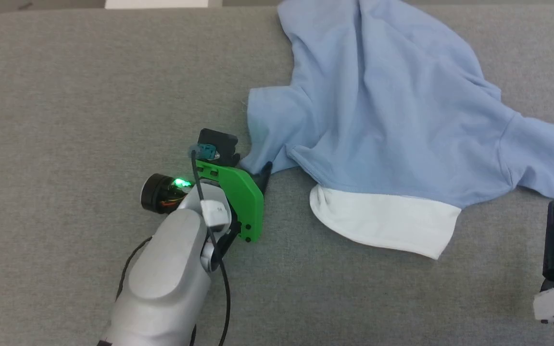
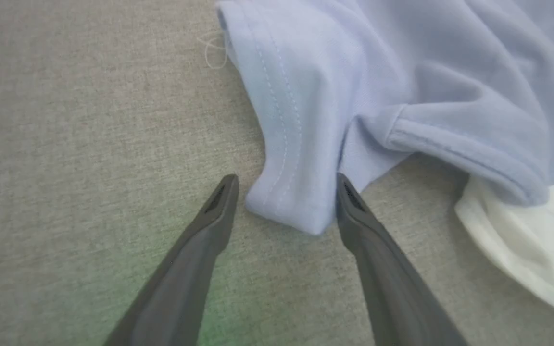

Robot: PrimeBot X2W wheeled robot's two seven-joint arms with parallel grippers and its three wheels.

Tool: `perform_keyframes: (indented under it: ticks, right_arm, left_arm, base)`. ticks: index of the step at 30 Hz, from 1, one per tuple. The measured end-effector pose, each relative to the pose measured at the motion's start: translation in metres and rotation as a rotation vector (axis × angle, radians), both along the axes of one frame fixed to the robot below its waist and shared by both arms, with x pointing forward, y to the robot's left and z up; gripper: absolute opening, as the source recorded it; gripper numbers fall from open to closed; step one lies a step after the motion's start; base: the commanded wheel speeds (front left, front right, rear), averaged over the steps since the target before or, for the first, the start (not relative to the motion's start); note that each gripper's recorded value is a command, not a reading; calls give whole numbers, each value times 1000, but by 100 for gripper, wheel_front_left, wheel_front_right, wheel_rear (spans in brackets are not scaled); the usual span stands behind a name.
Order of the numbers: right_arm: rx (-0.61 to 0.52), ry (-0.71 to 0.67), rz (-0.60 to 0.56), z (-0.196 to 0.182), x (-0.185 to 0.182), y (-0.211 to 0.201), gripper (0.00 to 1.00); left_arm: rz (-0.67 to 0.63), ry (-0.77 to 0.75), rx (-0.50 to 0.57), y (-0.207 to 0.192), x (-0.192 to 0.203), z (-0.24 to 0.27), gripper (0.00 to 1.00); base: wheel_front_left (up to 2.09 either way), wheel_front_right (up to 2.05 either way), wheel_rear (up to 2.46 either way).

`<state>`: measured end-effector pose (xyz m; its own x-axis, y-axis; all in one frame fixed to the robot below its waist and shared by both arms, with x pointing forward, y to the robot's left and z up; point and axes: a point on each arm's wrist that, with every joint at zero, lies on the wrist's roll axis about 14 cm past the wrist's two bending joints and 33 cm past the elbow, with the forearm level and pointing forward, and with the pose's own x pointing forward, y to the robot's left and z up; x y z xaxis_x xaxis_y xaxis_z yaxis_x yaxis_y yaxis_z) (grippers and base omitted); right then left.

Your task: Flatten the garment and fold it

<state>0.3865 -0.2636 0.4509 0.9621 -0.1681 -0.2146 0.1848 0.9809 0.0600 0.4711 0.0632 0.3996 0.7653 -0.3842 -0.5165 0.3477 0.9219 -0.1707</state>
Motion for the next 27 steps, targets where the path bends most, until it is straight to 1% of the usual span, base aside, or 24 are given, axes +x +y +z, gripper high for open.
perform_keyframes:
  ticks: [4, 5, 6, 7, 12, 15, 19, 21, 25, 26, 27]
  right_arm:
    - [-2, 20, -12, -7, 1, -4, 100]
    - [-2, 27, -15, -9, 0, -5, 100]
    - [-2, 32, -17, -11, 0, -5, 100]
    - [-2, 37, -20, -13, -1, -6, 100]
    - [9, 35, -22, -14, -2, -6, 100]
    - [17, 21, -12, -10, -2, -2, 100]
    - [26, 4, 7, -4, -3, 4, 100]
    - [31, 7, 19, -3, -5, 8, 100]
    - [45, 5, 41, 0, -7, 16, 100]
    - [48, 5, 49, 0, -6, 19, 100]
    - [52, 5, 61, 0, -5, 22, 100]
  left_arm:
    - [13, 67, 29, 1, 5, -19, 100]
    - [17, 75, 31, 0, 7, -20, 84]
    - [19, 73, 32, -1, 9, -21, 35]
    - [27, 67, 31, -1, 11, -21, 0]
    - [74, 23, -13, 2, 12, -14, 0]
    - [118, -1, -54, 7, 2, -6, 0]
    - [209, -6, -91, 28, -28, 1, 0]
    - [258, 5, -70, 47, -48, 2, 0]
    - [397, 79, -4, 96, -102, -4, 0]
    - [441, 97, -2, 107, -114, -4, 32]
    - [476, 103, 3, 115, -125, -4, 77]
  base:
    - [0, 0, 0]
    - [0, 0, 0]
    - [0, 0, 0]
    - [0, 0, 0]
    - [0, 0, 0]
    - [0, 0, 0]
    - [0, 0, 0]
    - [0, 0, 0]
    - [0, 0, 0]
    - [0, 0, 0]
    - [0, 0, 0]
